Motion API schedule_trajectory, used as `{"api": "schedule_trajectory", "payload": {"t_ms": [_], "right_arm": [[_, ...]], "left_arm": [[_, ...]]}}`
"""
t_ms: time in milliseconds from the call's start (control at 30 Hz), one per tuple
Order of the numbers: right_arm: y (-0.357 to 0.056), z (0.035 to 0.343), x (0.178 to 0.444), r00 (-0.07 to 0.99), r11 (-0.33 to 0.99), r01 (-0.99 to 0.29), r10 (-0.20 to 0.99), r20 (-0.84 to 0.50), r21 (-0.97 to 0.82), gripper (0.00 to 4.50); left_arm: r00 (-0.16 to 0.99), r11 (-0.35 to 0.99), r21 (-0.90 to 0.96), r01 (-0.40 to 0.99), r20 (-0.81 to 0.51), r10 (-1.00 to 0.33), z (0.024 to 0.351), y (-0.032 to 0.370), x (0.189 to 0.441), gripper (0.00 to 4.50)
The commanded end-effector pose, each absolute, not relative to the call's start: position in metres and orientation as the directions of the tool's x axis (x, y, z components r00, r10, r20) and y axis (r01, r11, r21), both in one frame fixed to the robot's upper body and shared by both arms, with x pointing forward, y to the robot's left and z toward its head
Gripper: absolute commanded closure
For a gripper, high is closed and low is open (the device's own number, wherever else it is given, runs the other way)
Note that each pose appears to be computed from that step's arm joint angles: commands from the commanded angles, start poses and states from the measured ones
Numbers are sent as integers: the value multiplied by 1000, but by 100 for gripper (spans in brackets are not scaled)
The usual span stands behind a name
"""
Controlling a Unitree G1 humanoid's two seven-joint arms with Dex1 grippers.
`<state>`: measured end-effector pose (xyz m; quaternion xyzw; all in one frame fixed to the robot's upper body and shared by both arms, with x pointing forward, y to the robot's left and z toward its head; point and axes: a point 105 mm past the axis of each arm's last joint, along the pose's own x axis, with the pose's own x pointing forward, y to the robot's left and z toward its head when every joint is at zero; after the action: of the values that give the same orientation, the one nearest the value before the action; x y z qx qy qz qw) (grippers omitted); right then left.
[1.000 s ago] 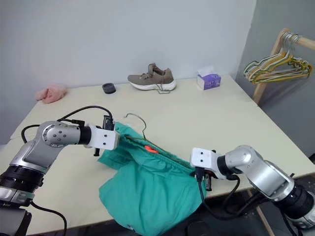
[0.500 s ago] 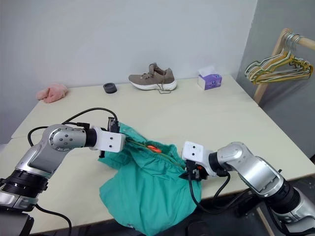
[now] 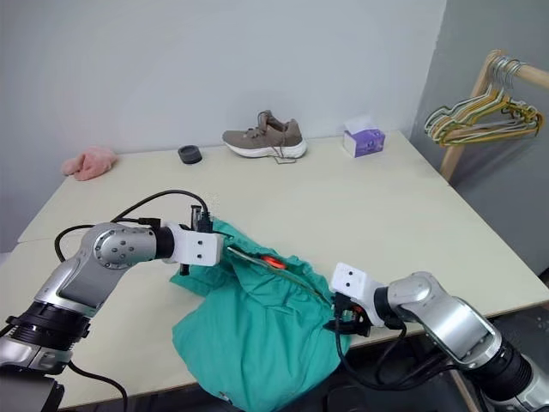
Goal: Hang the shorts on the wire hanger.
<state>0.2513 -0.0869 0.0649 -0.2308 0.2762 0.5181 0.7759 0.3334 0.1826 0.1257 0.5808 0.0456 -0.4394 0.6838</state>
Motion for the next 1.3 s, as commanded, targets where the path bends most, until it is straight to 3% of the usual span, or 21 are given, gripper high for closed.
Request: {"api": "schedule_trajectory", "payload": {"t_ms": [33, 167, 267, 500, 533, 800, 900, 1133, 1300], "right_arm": [[-80, 64, 266, 379, 393, -911, 677, -631, -125, 132], [-69, 52, 272, 386, 405, -907, 685, -618, -118, 132], [-69, 46, 275, 393, 411, -904, 683, -616, -122, 187], [-62, 64, 291, 438, 462, -882, 726, -530, -96, 435], [-61, 66, 292, 440, 464, -881, 732, -520, -93, 447], [-58, 86, 286, 396, 411, -908, 782, -482, -80, 447], [-61, 94, 283, 383, 405, -912, 792, -476, -61, 450], [-74, 100, 278, 397, 450, -893, 780, -484, -8, 450], [-82, 101, 281, 446, 523, -852, 762, -469, 38, 450]], "left_arm": [[639, 23, 762, 648, -526, -561, 137, 187, 336, 450], [637, 63, 736, 674, -535, -555, 131, 193, 334, 450], [637, 106, 717, 689, -529, -562, 130, 194, 334, 450], [633, 208, 658, 724, -514, -579, 123, 198, 332, 450], [632, 211, 654, 726, -516, -578, 122, 199, 331, 450], [605, 349, 520, 780, -483, -633, 114, 201, 328, 450], [640, 469, 445, 763, -415, -646, 122, 207, 333, 385], [806, 746, 306, 592, -244, -539, 148, 253, 353, 168], [830, 801, 223, 556, -210, -518, 153, 272, 348, 168]]}}
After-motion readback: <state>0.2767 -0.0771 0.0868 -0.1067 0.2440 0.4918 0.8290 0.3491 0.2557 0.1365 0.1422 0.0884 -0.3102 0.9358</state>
